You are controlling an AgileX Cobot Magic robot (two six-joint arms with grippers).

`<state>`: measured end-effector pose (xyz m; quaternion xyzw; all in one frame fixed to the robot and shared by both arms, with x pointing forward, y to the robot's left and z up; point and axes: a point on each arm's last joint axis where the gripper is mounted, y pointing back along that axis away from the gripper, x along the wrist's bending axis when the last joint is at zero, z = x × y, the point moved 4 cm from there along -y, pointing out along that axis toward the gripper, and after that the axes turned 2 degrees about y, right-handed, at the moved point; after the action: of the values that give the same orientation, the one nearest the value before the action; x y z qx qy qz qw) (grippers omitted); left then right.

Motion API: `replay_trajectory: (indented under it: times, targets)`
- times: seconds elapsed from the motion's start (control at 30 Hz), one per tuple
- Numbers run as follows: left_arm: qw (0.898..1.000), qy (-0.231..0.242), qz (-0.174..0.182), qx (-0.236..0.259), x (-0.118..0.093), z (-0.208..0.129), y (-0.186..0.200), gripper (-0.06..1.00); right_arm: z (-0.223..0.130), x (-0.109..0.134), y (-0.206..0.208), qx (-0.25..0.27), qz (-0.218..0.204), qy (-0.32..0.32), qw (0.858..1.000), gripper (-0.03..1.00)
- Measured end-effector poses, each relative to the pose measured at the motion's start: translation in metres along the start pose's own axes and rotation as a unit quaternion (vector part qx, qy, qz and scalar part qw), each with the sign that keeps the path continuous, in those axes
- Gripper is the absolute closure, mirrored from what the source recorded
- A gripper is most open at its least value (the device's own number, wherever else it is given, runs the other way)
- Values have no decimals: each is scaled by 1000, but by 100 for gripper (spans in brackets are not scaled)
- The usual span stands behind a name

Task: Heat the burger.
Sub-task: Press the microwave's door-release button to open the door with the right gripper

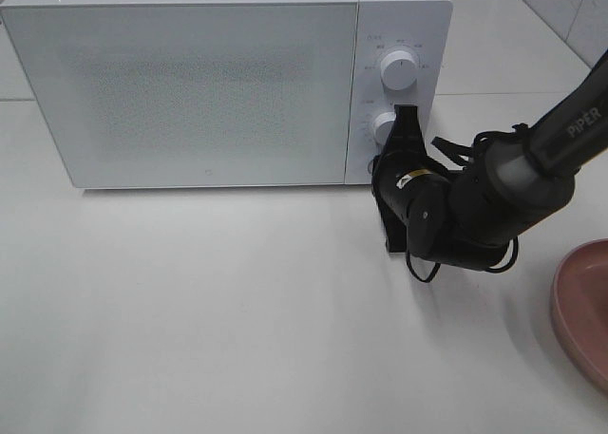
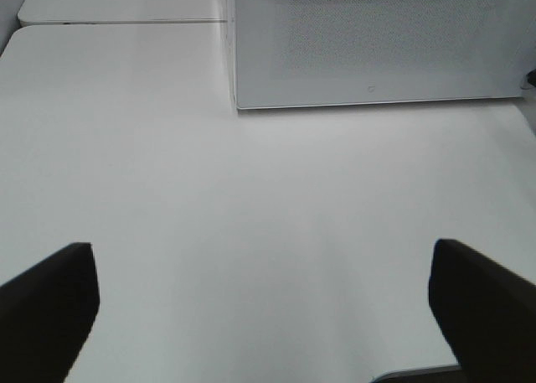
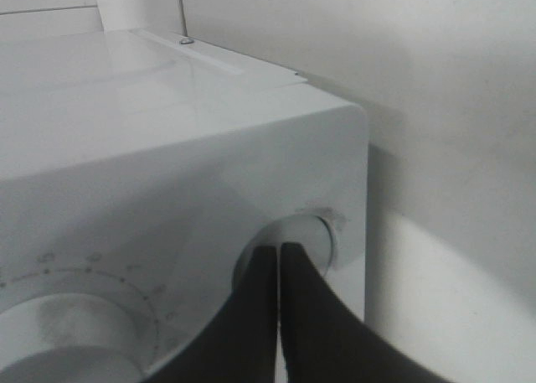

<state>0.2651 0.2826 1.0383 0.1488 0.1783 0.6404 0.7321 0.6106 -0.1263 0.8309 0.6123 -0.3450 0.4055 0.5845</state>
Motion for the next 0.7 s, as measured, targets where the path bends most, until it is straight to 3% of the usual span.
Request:
replay_trajectory:
  times: [0.7]
  targets:
    - [1000, 0, 0, 0, 0, 0, 0, -5, 1, 5, -5, -15, 22, 1, 1000, 96]
